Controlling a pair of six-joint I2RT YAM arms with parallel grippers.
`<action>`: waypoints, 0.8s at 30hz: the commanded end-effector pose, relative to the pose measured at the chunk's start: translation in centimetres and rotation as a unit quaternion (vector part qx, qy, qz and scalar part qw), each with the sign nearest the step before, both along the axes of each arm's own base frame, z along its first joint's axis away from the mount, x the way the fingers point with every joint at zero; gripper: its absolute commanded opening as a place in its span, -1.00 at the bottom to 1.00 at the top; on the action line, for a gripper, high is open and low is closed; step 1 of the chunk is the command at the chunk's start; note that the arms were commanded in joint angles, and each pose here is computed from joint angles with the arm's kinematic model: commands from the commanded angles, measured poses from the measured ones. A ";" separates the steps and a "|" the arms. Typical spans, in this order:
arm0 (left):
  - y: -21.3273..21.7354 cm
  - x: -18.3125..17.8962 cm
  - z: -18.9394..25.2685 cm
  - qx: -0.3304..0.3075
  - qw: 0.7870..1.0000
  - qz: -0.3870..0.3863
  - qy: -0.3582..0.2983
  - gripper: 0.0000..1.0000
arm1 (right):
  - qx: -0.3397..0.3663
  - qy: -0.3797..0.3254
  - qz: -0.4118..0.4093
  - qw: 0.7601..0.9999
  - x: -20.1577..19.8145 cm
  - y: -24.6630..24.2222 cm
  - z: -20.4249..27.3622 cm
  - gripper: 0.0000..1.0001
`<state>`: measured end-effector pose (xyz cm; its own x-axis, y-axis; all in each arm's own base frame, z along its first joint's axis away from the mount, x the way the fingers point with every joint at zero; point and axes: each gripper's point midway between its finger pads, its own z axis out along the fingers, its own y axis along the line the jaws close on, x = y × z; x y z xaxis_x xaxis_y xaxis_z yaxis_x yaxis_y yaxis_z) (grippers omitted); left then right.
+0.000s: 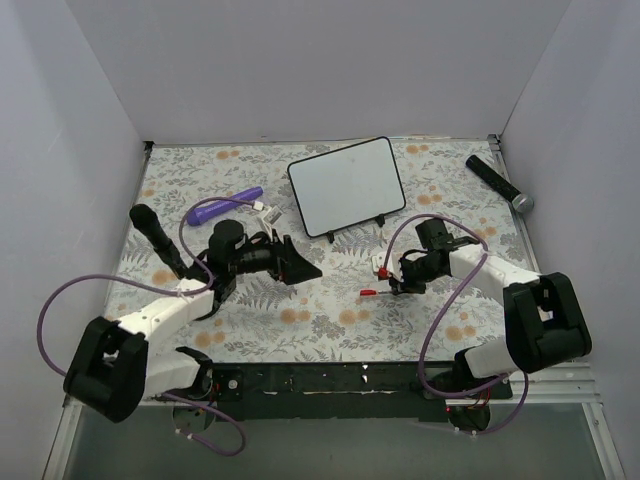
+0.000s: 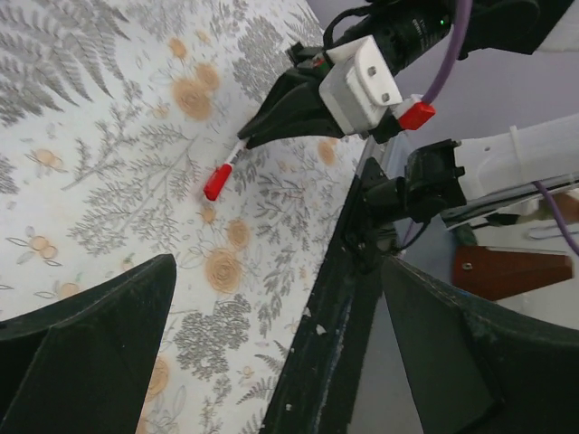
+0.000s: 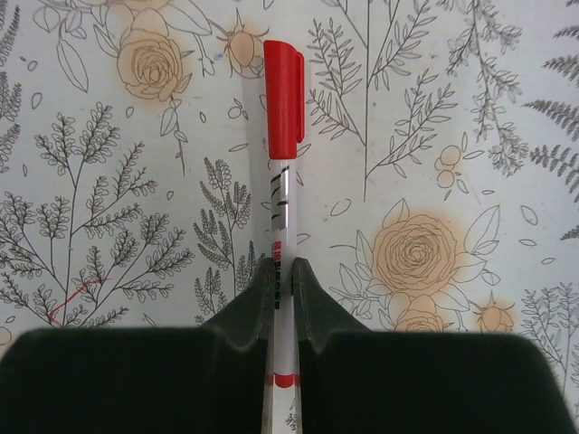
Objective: Write a sentence on the whiteboard
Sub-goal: Pick up the whiteboard marker from the center of the board, then pass from the right arm to the left
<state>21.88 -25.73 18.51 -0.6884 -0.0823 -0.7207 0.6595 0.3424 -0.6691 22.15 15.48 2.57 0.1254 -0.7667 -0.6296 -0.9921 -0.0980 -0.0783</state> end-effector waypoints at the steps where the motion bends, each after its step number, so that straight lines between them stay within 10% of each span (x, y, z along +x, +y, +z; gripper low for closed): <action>1: -2.9 -0.4 -0.1 -0.056 0.995 -0.009 0.083 0.96 | 0.051 -0.009 0.013 0.999 -1.1 1.3 2.3 -0.97; 13: -9.4 -2.1 -5.4 -0.060 0.979 -0.039 0.192 0.95 | 0.138 -0.019 0.056 0.989 -3.1 3.4 5.5 -0.97; 24: -12.9 -2.7 -7.5 -0.040 0.970 -0.071 0.228 0.22 | 0.147 -0.016 0.060 0.987 -3.4 3.6 5.8 -0.97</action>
<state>19.05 -37.42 10.45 -0.9467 -0.0100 -0.3219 0.3115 0.2246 -0.9233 19.57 18.62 7.69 0.2139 -0.5667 -0.7957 -0.9760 -0.1590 -0.1491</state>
